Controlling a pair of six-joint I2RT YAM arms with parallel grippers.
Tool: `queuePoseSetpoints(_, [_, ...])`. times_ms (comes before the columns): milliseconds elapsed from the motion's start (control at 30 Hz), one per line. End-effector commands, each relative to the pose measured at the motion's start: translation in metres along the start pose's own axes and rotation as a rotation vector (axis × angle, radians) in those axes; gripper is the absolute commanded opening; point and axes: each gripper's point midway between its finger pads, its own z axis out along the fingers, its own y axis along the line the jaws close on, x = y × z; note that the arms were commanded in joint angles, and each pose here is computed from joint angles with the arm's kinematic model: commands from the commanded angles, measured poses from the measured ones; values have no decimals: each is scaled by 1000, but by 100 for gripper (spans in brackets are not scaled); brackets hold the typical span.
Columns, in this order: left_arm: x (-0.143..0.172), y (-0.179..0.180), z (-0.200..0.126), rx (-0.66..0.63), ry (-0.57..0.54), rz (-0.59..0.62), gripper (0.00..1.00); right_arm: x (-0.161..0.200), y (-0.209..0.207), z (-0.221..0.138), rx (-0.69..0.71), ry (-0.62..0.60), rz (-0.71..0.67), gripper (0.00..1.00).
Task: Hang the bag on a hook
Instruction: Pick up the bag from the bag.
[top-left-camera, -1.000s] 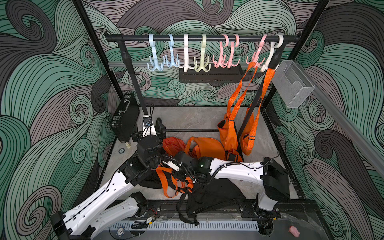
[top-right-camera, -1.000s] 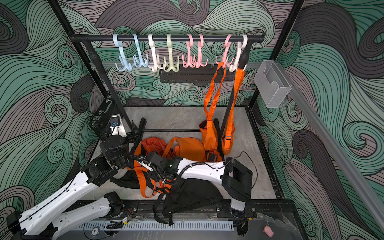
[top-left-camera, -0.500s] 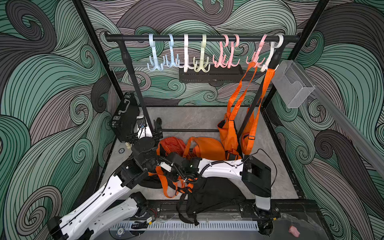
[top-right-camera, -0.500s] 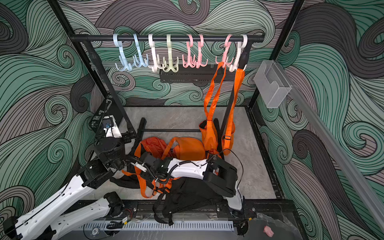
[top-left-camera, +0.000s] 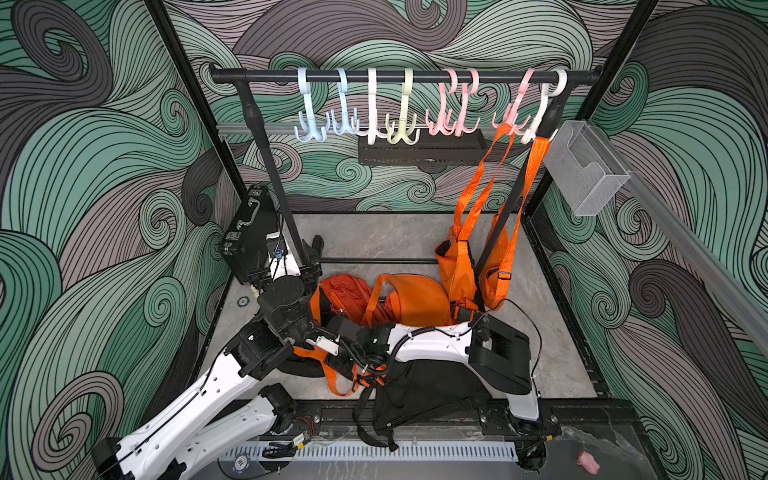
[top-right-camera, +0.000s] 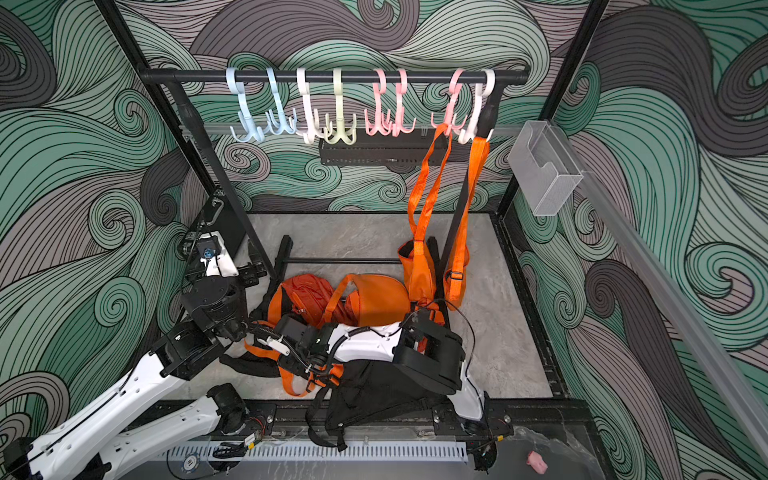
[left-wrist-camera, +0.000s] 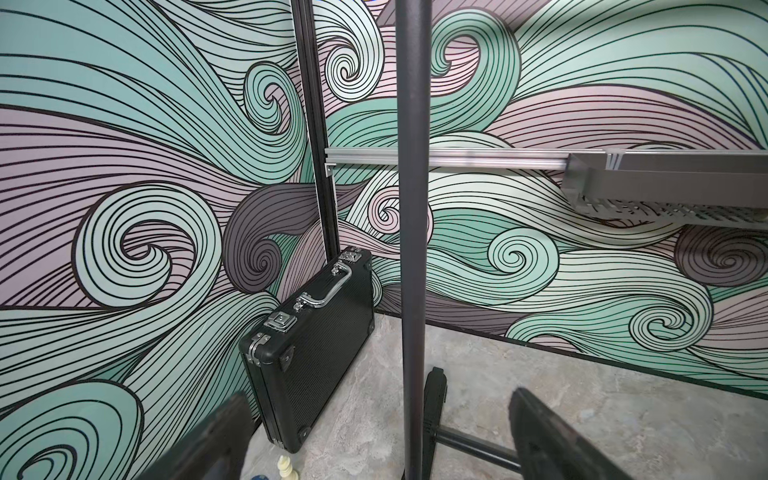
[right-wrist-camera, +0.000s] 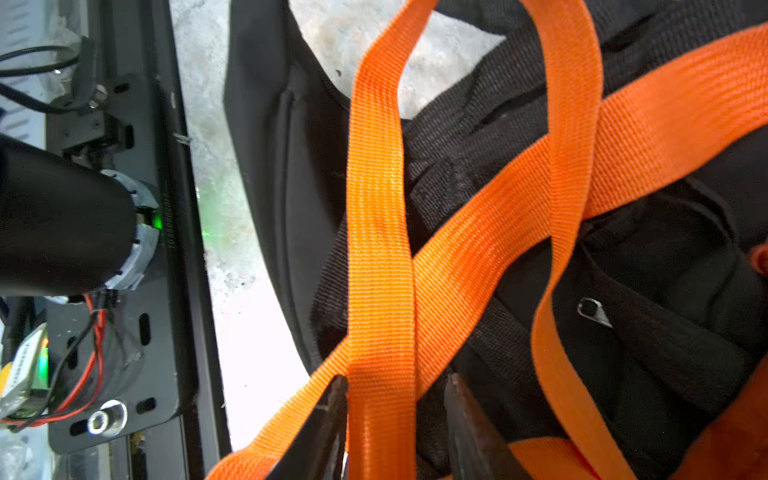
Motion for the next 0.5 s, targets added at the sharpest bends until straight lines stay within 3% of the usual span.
queuePoseSetpoints(0, [-3, 5, 0, -18, -10, -30, 97, -22, 1, -16, 4, -66, -7, 43])
queuePoseSetpoints(133, [-3, 5, 1, -17, -9, -28, 97, -27, 10, -20, -32, -62, -16, 44])
queuePoseSetpoints(467, [-3, 6, 0, -15, -11, -30, 96, 9, 3, 5, 19, 44, -28, 40])
